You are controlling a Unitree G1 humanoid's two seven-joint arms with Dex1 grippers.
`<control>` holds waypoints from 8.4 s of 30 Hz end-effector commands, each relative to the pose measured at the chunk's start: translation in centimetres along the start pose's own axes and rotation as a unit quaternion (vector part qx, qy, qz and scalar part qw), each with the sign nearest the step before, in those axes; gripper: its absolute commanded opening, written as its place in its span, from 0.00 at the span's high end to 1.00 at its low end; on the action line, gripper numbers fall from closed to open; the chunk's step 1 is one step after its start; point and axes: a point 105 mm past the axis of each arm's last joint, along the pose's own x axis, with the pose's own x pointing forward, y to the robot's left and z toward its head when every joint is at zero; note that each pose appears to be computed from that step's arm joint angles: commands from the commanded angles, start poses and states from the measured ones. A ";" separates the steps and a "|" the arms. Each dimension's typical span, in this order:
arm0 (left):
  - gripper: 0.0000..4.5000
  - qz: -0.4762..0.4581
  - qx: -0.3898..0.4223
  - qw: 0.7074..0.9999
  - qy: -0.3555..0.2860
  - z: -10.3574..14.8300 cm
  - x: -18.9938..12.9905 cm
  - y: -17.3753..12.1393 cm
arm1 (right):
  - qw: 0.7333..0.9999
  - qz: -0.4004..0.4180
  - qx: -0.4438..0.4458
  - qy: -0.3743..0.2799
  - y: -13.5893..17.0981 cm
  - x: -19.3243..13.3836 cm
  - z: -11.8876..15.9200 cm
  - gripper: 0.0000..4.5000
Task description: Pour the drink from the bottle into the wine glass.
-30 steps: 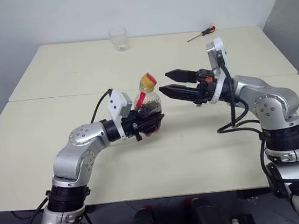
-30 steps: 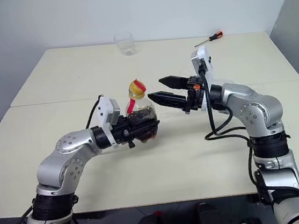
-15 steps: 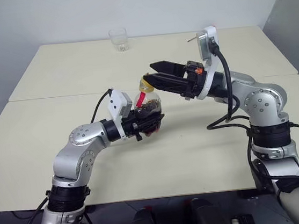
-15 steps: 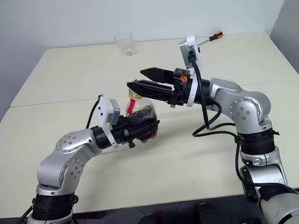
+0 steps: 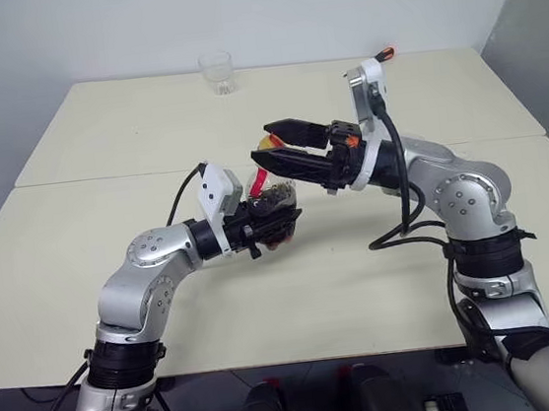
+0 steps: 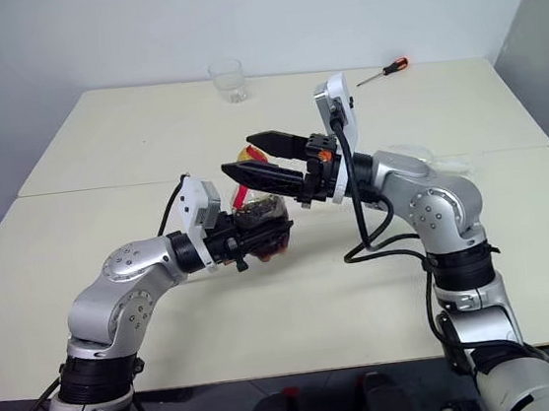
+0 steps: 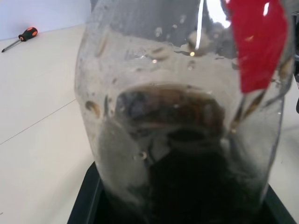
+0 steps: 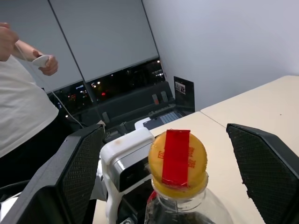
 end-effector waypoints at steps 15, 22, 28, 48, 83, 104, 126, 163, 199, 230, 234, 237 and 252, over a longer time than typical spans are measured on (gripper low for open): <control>0.58 -0.009 0.029 0.999 -0.024 1.5 0.1 -0.5 | 0.999 0.003 -0.017 -0.034 0.2 -0.1 1.9 0.74; 0.58 -0.025 0.024 0.999 -0.014 1.0 -0.7 -1.4 | 0.999 0.039 -0.036 0.009 1.5 -2.1 2.7 0.74; 0.58 -0.034 0.027 0.999 -0.011 0.8 -0.9 -2.0 | 0.989 0.006 -0.110 0.095 0.2 -6.1 -0.1 0.74; 0.58 -0.038 0.036 0.998 -0.019 1.5 -0.3 -1.6 | 0.873 -0.454 -0.087 0.155 -8.6 -18.1 -11.5 0.58; 0.58 0.563 0.065 0.823 -0.034 -1.9 -16.7 17.8 | 0.991 -0.069 -0.111 0.014 2.4 -1.7 -4.5 0.01; 0.58 0.513 -0.007 0.857 -0.043 -5.7 -13.0 18.2 | 0.987 -0.098 -0.123 0.016 1.7 -0.4 -5.0 0.01; 0.01 0.509 -0.022 0.860 -0.040 -7.0 -15.1 15.1 | 0.989 -0.097 -0.114 0.014 1.5 -0.7 -5.0 0.00; 0.01 0.031 0.007 0.999 0.026 -0.7 -3.7 -0.9 | 0.727 -0.537 -0.334 0.269 -10.1 -23.4 -5.2 0.00; 0.01 0.003 0.001 1.000 -0.012 -0.2 -1.3 -1.9 | 0.575 -0.484 -0.490 0.442 -19.4 -25.1 -5.1 0.00; 0.00 0.026 -0.060 0.998 -0.024 1.6 -3.9 -1.8 | 0.784 -0.441 -0.411 0.149 -17.8 -10.1 -3.1 0.96; 0.00 0.064 -0.090 0.993 -0.036 2.4 -5.3 -1.4 | 0.873 -0.378 -0.307 0.033 -15.1 -3.7 -4.1 0.96; 0.00 0.088 -0.107 0.990 -0.038 2.6 -6.1 -1.5 | 0.902 -0.357 -0.242 -0.017 -13.9 -1.2 -4.7 0.96; 0.00 0.192 -0.120 0.974 -0.031 1.6 -9.0 -2.9 | 0.925 -0.349 -0.148 -0.006 -11.5 1.7 -12.3 0.96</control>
